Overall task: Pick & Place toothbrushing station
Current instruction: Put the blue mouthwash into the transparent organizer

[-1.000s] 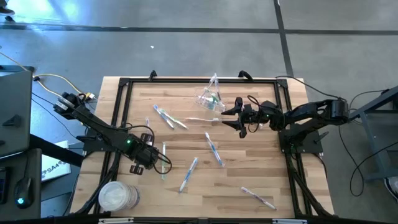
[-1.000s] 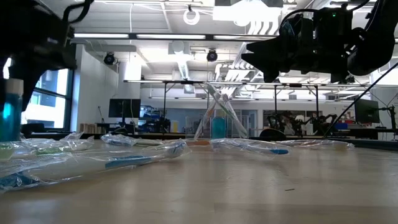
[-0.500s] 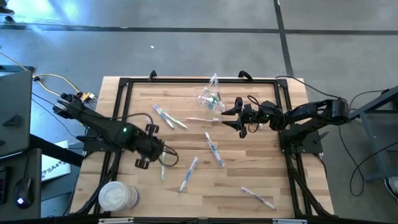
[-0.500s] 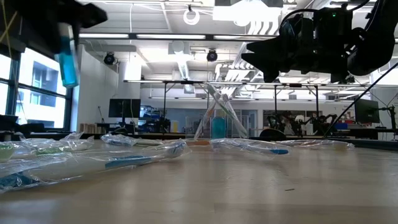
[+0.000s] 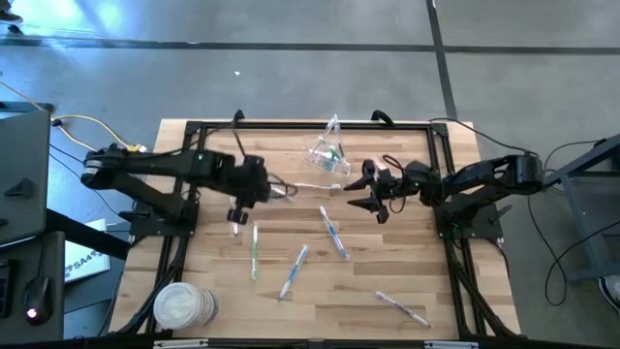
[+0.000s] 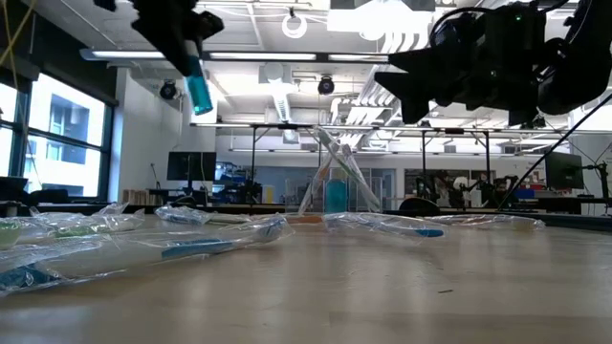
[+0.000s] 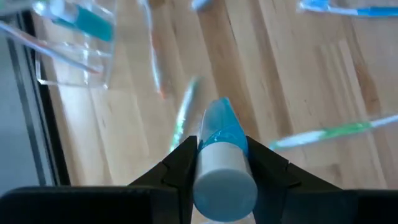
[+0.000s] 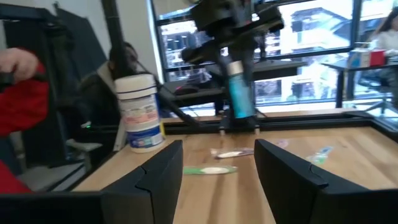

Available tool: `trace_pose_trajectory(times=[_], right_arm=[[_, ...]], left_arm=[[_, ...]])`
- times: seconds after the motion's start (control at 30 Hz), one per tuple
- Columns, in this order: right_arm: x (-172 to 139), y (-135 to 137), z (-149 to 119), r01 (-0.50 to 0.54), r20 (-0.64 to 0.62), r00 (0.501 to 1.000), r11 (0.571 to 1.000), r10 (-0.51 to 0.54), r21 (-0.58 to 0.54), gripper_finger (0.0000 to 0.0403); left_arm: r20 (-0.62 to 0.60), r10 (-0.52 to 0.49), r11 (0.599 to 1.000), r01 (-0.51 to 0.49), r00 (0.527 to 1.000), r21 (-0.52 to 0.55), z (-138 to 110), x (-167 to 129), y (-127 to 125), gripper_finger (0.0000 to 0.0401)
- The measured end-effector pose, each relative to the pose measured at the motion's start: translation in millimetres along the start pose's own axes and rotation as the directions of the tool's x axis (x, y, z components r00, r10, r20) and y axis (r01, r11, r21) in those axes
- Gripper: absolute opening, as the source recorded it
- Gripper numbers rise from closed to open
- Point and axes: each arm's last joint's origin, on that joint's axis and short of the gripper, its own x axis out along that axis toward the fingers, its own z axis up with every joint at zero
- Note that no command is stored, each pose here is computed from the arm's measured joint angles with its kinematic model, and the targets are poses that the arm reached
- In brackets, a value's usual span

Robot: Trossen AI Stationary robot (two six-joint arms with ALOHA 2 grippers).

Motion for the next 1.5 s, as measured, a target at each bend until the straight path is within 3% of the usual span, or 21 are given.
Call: trace_pose_trajectory(times=[0.33, 0.6, 0.83, 1.13, 1.3, 1.5], right_arm=[[5, 13, -2, -0.058, -0.006, 0.998, 0.998, 0.058, 0.008, 0.0191], [10, 27, -4, -0.116, -0.011, 0.993, 0.993, 0.117, 0.025, 0.0191], [13, 42, -6, -0.184, -0.015, 0.983, 0.983, 0.185, 0.024, 0.0191], [17, 62, -8, -0.271, -0.018, 0.962, 0.962, 0.272, 0.025, 0.0191], [17, 70, -9, -0.302, -0.018, 0.953, 0.953, 0.303, 0.028, 0.0191], [18, 76, -8, -0.324, -0.008, 0.946, 0.946, 0.324, 0.031, 0.0191]], left_arm=[[0.099, 0.078, 0.995, -0.083, 0.992, 0.05, 6, 20, 46, 0.0106], [0.032, 0.084, 0.986, -0.088, 0.996, 0.142, 17, 56, 72, 0.0106], [0.04, 0.113, 0.972, -0.119, 0.993, 0.203, 42, 64, 107, 0.0106], [0.103, 0.035, 0.98, -0.054, 0.994, 0.193, 63, 70, 146, 0.0106], [0.061, -0.021, 0.973, 0.006, 0.998, 0.229, 64, 94, 154, 0.0106], [0.028, -0.013, 0.951, 0.004, 1.0, 0.31, 64, 111, 156, 0.0106]])
